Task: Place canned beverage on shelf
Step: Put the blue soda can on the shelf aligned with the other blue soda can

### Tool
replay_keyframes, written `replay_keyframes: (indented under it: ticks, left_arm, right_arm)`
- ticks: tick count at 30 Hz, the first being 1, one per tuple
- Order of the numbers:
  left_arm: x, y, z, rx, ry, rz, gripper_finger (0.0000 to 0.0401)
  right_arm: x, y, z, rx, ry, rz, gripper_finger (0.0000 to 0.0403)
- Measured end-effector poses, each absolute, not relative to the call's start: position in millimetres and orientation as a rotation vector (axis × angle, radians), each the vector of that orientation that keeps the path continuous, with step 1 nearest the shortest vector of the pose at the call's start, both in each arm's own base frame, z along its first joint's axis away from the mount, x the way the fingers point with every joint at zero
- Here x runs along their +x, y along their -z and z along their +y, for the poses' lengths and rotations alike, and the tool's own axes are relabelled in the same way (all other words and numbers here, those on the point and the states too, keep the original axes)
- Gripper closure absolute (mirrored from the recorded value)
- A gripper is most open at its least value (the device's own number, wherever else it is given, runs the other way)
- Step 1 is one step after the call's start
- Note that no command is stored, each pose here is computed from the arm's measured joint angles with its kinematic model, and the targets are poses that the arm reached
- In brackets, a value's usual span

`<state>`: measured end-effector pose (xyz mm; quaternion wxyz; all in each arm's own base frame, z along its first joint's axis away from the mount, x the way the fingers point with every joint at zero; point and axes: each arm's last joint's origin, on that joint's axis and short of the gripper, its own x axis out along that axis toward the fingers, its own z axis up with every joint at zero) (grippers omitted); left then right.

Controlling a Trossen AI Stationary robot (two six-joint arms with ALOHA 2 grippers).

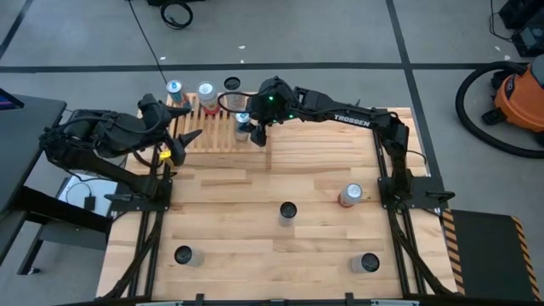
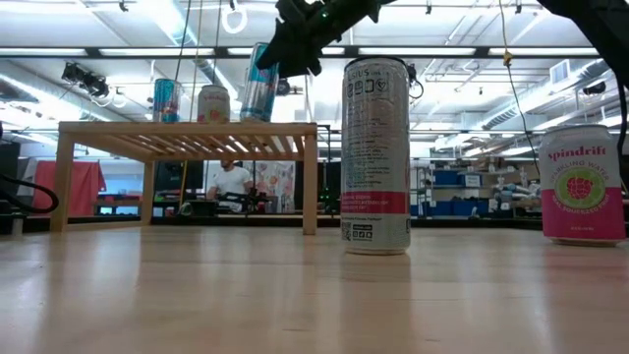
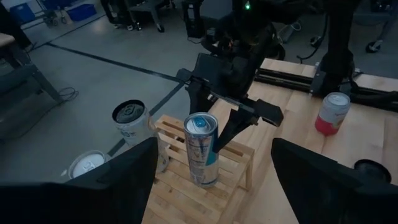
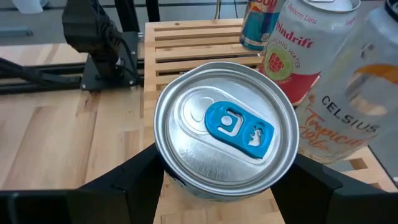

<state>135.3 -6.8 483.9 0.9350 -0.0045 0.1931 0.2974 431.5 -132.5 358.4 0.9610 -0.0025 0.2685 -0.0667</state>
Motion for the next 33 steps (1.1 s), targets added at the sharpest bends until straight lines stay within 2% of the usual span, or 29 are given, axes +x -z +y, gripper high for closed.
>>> replay_keyframes:
  ticks: [9, 33]
  left_arm:
    - [135.9, -483.5, -8.0, 0.023, -0.553, 0.418, 0.0086]
    - [137.3, -483.3, -8.5, 0.018, -0.541, 0.422, 0.0085]
  right_arm:
    - [431.4, -358.6, -133.5, -0.02, 0.164, 0.546, 0.0121]
    - [429.8, -372.3, -133.0, -0.045, 0.167, 0.513, 0.0119]
